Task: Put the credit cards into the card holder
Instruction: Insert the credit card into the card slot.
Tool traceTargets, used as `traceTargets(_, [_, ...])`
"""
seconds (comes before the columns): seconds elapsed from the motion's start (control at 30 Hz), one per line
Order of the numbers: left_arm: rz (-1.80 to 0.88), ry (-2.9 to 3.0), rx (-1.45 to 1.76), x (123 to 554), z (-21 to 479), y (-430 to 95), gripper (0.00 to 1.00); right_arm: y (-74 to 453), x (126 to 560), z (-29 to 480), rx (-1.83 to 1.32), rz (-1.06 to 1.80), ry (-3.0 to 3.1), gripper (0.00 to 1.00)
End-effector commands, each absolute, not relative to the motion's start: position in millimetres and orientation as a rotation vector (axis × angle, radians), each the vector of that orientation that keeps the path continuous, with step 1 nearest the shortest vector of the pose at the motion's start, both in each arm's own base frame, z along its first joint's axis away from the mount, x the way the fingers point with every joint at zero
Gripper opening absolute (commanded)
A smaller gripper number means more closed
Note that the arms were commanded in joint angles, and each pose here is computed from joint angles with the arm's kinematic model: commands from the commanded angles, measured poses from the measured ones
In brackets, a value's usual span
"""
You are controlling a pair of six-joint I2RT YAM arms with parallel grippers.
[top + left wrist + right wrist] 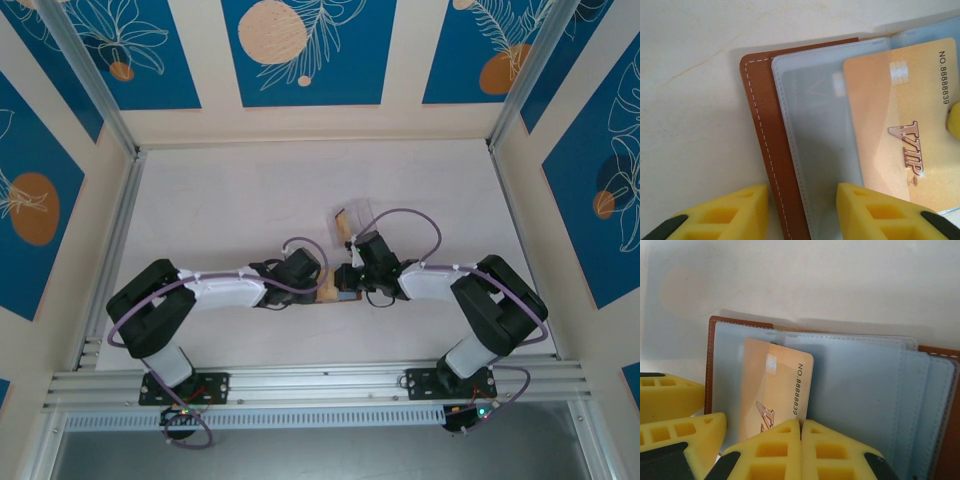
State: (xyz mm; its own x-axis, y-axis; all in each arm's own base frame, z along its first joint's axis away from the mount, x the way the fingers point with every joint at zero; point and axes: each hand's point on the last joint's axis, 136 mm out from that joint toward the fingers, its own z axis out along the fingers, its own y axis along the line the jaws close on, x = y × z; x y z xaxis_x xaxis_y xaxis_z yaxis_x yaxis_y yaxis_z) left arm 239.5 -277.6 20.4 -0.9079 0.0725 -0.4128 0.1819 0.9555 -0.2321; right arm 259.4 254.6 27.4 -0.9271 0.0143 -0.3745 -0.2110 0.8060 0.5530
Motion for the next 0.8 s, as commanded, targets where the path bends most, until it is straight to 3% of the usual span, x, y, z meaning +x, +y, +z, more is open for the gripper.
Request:
traceTargets(0.0, [-0.318,2.824,0.245,214,-10,-270,0.39,261,239,16,-0.207,0.882,2.71,0.0])
traceTargets(0.3, [-0.363,2.808,0.276,213,-7,-281,0.39,287,231,14,-0.15,1.054,2.707,0.0])
traceTargets(0.77, [-0.51,2.707,0.175,223,36,-266,0.42,277,231,-4,-0.113,0.975,2.765,0.0])
